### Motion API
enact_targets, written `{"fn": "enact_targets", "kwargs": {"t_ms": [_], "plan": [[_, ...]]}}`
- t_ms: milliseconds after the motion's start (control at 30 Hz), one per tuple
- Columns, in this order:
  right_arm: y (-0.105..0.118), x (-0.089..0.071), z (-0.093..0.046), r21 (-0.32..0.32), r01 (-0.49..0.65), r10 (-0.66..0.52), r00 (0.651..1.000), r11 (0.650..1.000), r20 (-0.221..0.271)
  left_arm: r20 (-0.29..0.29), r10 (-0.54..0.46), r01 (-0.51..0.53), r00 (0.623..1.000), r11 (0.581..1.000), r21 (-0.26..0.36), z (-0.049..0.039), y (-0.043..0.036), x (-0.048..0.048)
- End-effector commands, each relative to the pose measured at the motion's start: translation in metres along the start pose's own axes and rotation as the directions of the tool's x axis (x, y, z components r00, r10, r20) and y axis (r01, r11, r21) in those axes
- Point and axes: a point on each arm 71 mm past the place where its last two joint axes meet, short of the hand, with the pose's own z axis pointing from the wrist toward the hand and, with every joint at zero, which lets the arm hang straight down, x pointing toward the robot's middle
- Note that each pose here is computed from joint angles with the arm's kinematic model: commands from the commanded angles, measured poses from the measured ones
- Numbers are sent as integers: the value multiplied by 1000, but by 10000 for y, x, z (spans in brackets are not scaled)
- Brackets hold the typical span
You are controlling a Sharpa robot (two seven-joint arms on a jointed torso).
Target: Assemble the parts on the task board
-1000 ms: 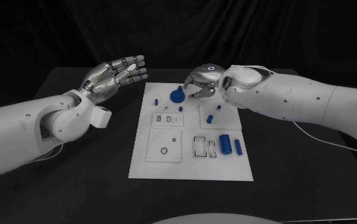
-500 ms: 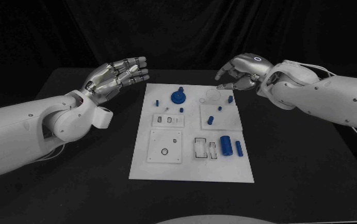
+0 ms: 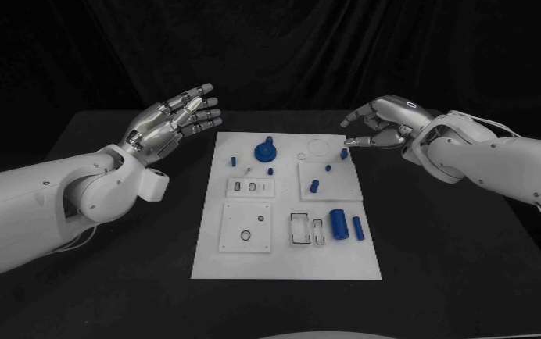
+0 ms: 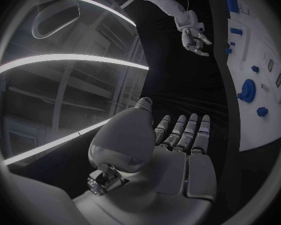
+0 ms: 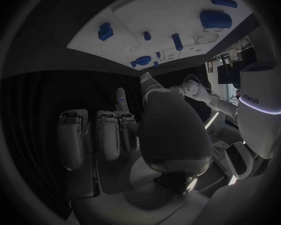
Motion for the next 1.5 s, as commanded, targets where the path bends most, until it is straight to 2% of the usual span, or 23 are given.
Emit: {"fn": "enact_targets", "kwargs": {"t_ms": [33, 567, 967, 1200, 1500], "plan": [[-62, 40, -42, -3, -19, 19, 999, 1000, 32, -6, -10, 10, 1000, 999, 36, -2, -11, 8], [-251, 372, -131, 78, -38, 41, 998, 996, -38, -4, -13, 13, 1000, 999, 32, -23, 12, 2], [-279, 502, -94, 114, -44, 52, 996, 992, -67, 8, -6, 5, 1000, 999, 41, -32, 8, -14], [-280, 525, -79, 122, -40, 48, 997, 992, -62, 9, -6, 6, 1000, 999, 38, -39, 11, -20], [-287, 571, -78, 136, -46, 57, 995, 990, -80, 2, -11, 11, 1000, 999, 31, -40, 18, -14]]}}
